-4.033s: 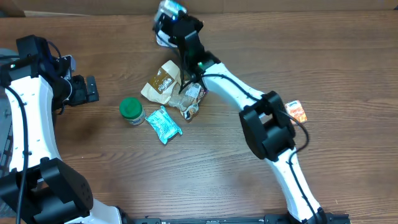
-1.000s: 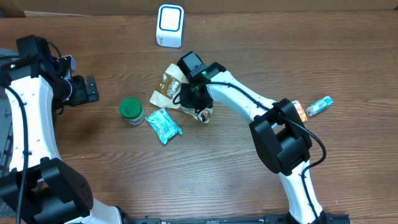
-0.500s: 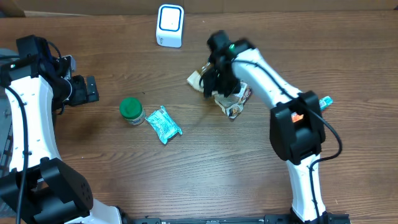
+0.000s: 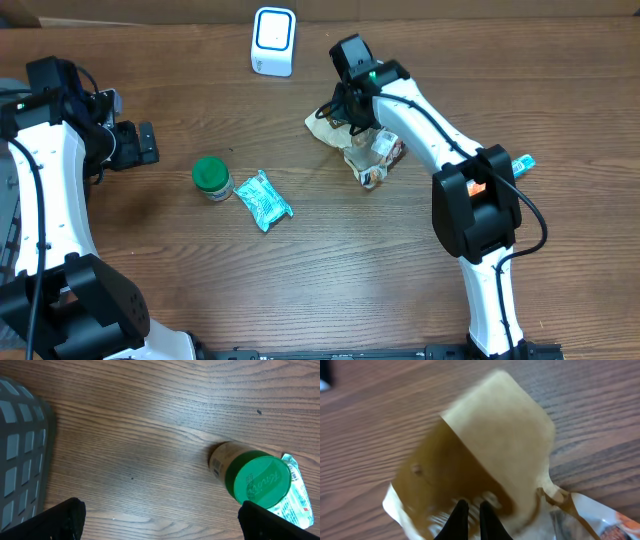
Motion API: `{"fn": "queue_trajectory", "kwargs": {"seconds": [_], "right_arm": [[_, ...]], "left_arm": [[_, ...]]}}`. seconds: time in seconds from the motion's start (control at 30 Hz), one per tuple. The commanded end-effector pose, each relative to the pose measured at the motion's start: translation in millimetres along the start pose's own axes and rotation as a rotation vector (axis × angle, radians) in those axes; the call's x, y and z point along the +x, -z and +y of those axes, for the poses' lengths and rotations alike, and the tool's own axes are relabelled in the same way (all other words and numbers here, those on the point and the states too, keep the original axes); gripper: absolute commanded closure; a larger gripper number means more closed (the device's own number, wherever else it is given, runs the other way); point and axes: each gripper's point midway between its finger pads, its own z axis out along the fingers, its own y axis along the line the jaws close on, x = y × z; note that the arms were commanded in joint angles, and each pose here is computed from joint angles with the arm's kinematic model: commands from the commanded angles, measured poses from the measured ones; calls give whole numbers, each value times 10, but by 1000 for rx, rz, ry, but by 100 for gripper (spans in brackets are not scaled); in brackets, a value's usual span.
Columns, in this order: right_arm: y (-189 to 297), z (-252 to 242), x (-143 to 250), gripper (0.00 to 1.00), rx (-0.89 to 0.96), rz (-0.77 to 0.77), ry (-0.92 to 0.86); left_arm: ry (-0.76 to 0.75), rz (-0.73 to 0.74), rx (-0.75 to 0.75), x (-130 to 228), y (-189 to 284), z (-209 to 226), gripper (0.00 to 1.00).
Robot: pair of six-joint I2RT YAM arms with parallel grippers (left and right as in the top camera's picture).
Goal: Scan the item barcode
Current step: 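Reach the right gripper to the clear snack bag and grasp it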
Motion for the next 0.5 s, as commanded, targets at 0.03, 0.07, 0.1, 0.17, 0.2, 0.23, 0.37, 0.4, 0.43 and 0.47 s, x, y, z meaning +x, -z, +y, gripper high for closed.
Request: {"fn": "queue_trajectory", "kwargs": {"seconds": [0.03, 0.07, 0.1, 0.17, 0.2, 0.23, 0.37, 0.4, 0.43, 0.47], "right_arm": [[-359, -125, 217, 94, 25, 15, 2], [-420, -146, 310, 93, 25, 35, 15], [-473, -158, 424, 92, 18, 64, 39], [-504, -120, 538, 89, -15, 104, 86], [-499, -48, 588, 85, -58, 128, 140], [-485, 63, 642, 83, -121, 152, 213], [-254, 582, 1044, 66, -482, 259, 607], [-203, 607, 1108, 64, -503, 281, 642], [-125, 625, 1141, 59, -515, 306, 662], [-86, 632, 1135, 56, -515, 314, 660]], "left_arm": [[4, -3, 7, -4, 10, -22, 0], [4, -3, 7, -5, 10, -22, 0], [4, -3, 7, -4, 10, -22, 0], [4, -3, 7, -4, 10, -22, 0], [4, -3, 7, -4, 10, -22, 0], [4, -3, 7, -4, 10, -22, 0], [4, -3, 7, -4, 10, -22, 0], [4, -3, 7, -4, 10, -22, 0], [4, -3, 7, -4, 10, -22, 0], [4, -3, 7, -5, 10, -22, 0]]}}
